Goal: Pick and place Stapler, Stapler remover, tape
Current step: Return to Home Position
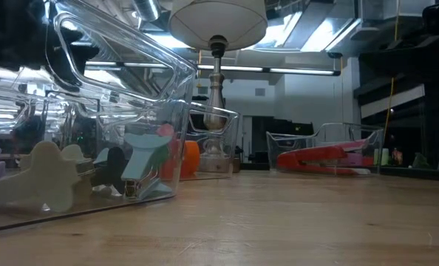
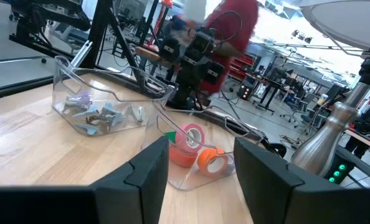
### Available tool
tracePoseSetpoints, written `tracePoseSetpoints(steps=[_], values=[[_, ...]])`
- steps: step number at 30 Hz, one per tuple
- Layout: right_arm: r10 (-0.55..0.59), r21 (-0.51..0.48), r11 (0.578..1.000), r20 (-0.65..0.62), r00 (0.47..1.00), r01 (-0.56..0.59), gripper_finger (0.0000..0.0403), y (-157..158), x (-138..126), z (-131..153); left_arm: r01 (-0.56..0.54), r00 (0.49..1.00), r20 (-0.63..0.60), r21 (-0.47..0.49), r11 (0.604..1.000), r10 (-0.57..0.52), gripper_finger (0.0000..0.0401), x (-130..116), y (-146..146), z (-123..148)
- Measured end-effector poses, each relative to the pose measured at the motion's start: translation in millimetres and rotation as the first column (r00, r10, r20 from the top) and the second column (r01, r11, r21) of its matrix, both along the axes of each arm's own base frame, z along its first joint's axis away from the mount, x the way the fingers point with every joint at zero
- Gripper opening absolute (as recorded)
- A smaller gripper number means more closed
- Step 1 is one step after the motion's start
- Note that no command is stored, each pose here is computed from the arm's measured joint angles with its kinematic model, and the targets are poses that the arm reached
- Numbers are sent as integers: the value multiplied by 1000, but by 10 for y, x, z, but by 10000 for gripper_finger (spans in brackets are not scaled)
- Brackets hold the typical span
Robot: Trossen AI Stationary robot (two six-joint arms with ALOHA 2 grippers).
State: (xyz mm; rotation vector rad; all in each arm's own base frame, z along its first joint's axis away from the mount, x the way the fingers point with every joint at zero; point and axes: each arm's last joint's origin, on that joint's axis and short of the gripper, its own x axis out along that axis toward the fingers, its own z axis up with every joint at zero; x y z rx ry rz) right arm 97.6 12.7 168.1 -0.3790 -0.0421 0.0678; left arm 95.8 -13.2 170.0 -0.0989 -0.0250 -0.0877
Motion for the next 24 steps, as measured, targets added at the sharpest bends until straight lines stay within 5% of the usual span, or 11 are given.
tracePoseSetpoints(steps=[5,10,24], values=[[0,0,1000,0,1000,0,181,0,0,0,-66,997,46,-49,997,69,185,4,32,35],[0,0,1000,0,1000,0,181,0,0,0,-191,981,27,9,982,191,185,6,85,13],[0,0,1000,-1,1000,0,181,0,0,-1,-235,972,38,129,963,232,185,7,123,12]])
